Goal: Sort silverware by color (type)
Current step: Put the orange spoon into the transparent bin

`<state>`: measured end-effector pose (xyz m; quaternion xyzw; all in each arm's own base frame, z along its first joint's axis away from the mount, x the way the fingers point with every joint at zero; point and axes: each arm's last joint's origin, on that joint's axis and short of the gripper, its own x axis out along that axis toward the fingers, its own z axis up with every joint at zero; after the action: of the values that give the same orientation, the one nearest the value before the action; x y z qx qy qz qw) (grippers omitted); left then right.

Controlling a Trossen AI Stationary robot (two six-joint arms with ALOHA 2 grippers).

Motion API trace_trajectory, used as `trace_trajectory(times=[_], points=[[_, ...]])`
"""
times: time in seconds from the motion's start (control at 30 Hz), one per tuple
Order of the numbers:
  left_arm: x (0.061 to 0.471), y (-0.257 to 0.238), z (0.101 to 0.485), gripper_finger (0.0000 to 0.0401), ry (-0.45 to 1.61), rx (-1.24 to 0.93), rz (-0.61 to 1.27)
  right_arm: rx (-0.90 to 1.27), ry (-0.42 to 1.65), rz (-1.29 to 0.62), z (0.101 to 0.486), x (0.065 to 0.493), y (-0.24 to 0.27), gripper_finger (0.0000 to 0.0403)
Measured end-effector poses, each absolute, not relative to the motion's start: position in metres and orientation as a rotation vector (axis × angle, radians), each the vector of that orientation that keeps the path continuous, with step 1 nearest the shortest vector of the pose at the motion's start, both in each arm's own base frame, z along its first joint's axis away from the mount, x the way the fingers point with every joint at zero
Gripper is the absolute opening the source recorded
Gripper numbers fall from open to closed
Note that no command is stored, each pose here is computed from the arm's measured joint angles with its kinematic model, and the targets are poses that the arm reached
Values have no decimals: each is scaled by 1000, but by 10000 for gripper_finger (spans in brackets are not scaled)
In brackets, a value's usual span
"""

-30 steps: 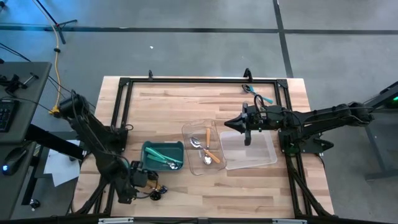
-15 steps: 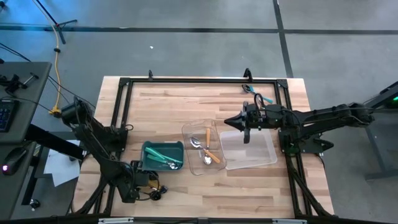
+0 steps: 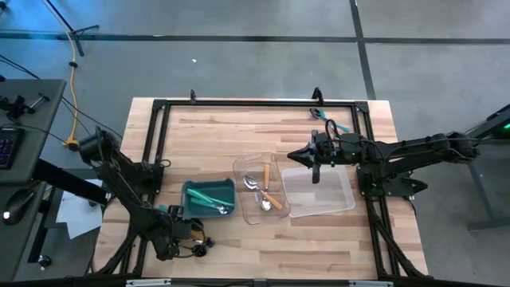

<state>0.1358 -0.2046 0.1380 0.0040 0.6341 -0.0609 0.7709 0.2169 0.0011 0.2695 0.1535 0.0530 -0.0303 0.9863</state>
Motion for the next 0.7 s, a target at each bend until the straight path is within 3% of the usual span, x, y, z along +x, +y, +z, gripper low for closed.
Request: trace_trajectory(times=[0.4, 0.7], points=[[135, -204, 137, 183, 1386, 12, -107, 309, 106, -61, 269, 217, 1, 0], [135, -203, 137, 112, 1399, 24, -119, 309, 106, -61, 269, 217, 1, 0]])
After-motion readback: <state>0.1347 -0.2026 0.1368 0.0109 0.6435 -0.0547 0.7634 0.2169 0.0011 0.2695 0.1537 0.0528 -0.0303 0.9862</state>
